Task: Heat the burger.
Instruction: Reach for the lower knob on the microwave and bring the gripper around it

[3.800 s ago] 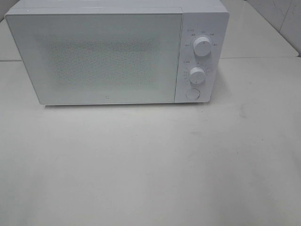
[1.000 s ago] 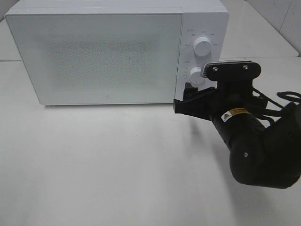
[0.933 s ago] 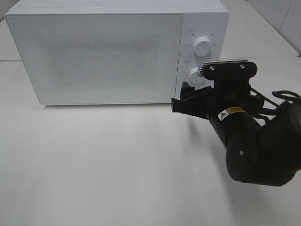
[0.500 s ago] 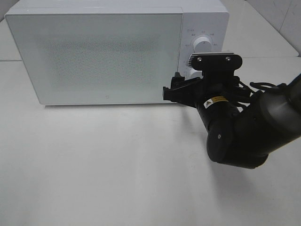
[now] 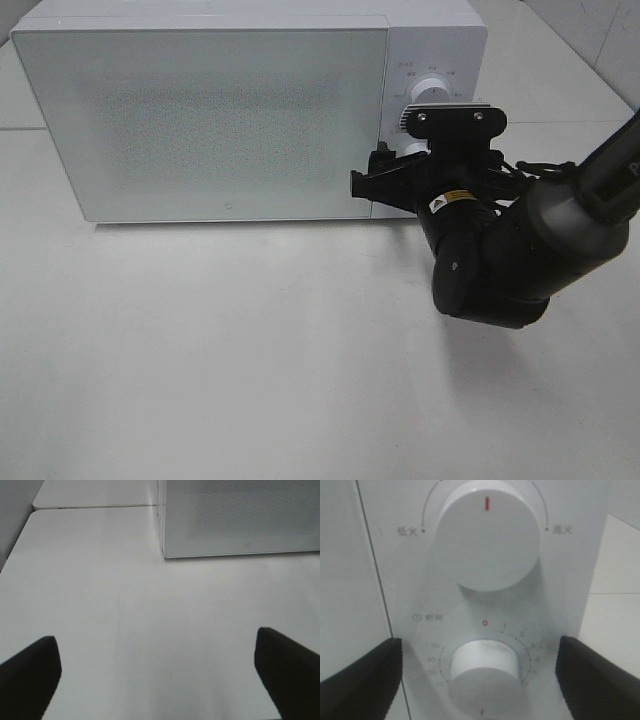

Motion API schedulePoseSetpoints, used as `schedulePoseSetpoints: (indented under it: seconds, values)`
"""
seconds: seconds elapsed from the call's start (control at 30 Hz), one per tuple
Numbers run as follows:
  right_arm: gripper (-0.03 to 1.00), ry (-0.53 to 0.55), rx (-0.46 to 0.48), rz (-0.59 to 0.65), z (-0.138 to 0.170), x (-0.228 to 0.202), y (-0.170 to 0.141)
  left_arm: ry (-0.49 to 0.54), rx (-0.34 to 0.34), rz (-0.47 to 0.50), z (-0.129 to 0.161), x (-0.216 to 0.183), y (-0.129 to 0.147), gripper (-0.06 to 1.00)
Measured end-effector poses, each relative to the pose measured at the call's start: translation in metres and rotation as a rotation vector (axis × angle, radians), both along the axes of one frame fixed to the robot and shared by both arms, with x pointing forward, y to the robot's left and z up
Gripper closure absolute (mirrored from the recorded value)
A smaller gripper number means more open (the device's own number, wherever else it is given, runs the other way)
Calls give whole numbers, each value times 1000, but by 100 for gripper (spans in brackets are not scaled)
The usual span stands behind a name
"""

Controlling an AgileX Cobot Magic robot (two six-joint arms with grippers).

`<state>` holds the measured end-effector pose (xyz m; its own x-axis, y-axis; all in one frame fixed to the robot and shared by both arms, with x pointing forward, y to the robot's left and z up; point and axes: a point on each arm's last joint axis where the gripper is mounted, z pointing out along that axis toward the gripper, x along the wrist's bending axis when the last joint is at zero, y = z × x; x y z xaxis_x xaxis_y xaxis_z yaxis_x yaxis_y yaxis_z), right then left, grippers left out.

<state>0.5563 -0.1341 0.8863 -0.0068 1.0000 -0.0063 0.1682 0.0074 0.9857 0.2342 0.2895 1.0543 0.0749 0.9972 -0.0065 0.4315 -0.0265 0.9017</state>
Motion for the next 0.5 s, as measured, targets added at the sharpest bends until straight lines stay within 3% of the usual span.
schedulePoseSetpoints:
  seconds: [0.5]
  values:
    - [21,6,3,-3,-4,3,-3,0,0,0,0,0,0,-5]
